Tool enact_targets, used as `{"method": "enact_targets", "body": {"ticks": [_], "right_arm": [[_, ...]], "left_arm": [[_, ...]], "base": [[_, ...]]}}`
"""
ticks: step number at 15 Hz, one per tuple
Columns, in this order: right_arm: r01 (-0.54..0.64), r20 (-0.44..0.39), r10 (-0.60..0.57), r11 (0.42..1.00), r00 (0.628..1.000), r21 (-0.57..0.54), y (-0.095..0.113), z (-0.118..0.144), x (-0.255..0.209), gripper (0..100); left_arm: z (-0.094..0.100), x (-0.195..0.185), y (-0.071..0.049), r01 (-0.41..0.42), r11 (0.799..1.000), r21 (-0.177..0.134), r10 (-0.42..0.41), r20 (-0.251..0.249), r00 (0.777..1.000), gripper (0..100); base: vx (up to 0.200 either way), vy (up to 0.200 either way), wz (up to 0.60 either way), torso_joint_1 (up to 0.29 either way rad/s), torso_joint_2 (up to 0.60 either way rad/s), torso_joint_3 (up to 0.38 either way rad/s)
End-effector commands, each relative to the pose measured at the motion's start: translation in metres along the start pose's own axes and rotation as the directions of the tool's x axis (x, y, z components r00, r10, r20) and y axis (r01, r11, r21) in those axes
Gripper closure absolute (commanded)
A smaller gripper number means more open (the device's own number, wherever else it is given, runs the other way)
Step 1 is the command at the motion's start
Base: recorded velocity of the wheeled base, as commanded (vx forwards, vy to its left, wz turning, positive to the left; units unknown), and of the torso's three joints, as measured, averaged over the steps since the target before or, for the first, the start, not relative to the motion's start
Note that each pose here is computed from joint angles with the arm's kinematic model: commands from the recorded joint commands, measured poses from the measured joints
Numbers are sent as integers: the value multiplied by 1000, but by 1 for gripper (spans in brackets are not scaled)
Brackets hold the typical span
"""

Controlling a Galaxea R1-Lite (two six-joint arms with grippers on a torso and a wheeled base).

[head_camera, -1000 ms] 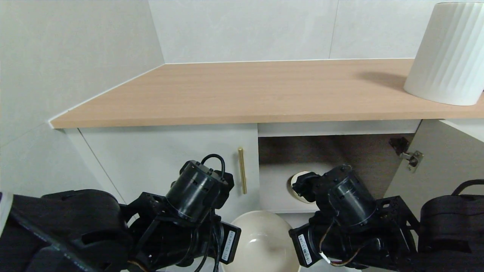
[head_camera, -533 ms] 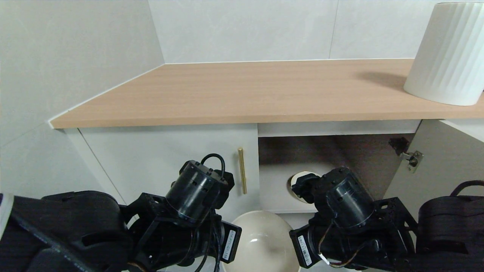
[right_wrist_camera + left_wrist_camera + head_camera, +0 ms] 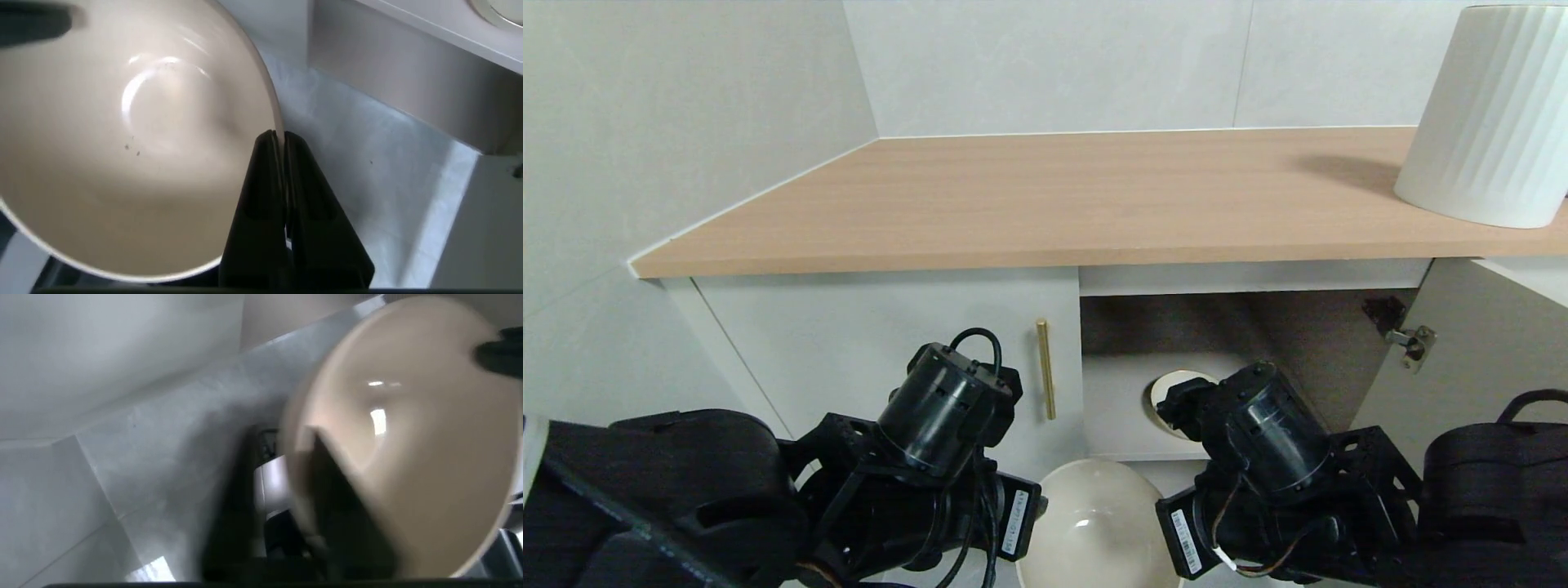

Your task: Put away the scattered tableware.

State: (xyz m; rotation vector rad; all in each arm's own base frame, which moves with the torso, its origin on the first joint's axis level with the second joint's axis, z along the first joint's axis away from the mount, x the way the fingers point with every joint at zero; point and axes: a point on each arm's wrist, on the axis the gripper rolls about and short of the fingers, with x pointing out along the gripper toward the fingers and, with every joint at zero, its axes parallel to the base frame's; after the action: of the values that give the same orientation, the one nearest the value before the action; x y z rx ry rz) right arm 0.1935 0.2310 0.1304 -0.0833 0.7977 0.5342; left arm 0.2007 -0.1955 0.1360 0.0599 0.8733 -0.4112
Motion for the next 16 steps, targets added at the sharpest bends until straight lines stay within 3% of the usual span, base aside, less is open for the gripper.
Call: {"method": "enact_targets", "body": {"ticks": [1, 8, 13, 16], "right_arm": [[-9, 5, 9, 1000, 1000, 0, 1, 1, 0, 100], [19, -32, -19, 1000, 999, -9, -3, -6, 8, 100], [151, -118, -142, 986, 983, 70, -45, -8, 43, 100], [189, -147, -175, 978, 974, 92, -60, -11, 54, 100]], "left_arm": [[1, 0, -1, 8, 1000, 0, -8, 2, 1000, 0], [1, 1, -1, 4, 1000, -1, -4, 0, 1000, 0], [1, 0, -1, 3, 1000, -1, -3, 2, 1000, 0], [1, -1, -1, 5, 1000, -2, -5, 6, 1000, 0]], "base": [[0, 0, 0, 0, 0, 0], [0, 0, 0, 0, 0, 0], [0, 0, 0, 0, 0, 0], [0, 0, 0, 0, 0, 0]]}}
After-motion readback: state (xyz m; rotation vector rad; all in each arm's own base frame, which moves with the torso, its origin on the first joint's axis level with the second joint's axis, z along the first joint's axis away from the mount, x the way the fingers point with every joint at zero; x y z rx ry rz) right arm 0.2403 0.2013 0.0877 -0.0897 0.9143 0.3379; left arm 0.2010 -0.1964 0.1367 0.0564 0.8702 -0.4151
